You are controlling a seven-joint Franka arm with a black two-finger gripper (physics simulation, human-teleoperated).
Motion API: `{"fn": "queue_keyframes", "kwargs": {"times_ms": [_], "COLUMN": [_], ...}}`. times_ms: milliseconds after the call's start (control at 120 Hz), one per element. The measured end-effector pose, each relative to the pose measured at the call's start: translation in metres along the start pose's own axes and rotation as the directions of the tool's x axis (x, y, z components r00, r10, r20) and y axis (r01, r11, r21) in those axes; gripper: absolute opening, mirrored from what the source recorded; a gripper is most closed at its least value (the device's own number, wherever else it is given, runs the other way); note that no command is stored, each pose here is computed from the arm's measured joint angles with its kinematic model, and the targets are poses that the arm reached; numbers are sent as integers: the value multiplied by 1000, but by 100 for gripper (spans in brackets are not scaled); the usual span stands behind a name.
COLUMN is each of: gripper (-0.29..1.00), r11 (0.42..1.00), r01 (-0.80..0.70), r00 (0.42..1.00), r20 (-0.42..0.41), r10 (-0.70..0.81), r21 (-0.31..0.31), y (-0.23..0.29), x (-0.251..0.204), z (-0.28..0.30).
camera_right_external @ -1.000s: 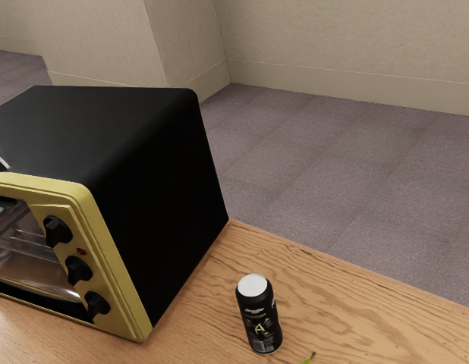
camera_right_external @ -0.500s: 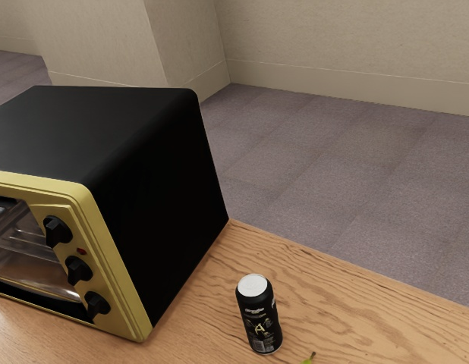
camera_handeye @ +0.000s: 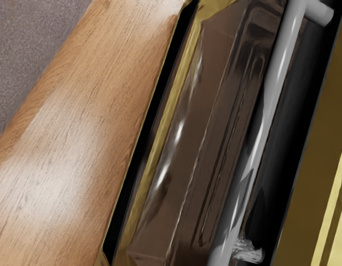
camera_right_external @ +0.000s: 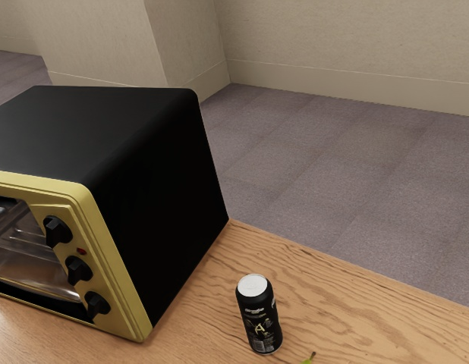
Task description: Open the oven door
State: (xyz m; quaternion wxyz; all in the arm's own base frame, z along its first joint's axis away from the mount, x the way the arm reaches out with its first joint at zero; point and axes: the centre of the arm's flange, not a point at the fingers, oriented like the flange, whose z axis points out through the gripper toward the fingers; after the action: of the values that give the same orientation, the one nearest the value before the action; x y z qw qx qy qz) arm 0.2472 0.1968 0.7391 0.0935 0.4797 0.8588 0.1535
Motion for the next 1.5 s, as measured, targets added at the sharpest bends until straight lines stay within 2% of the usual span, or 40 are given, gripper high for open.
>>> {"fn": "queue_keyframes", "kwargs": {"times_ms": [317,767,1500], "gripper": [70,70,70], "r11": [998,983,968], "r01": [-67,-182,-246], "r00": [997,983,969], "r20": [-26,-16,5], "r10": [67,183,246], "r21": [-13,20,53], "y": [4,8,8], "x": [23,27,33], "z": [3,27,63]}}
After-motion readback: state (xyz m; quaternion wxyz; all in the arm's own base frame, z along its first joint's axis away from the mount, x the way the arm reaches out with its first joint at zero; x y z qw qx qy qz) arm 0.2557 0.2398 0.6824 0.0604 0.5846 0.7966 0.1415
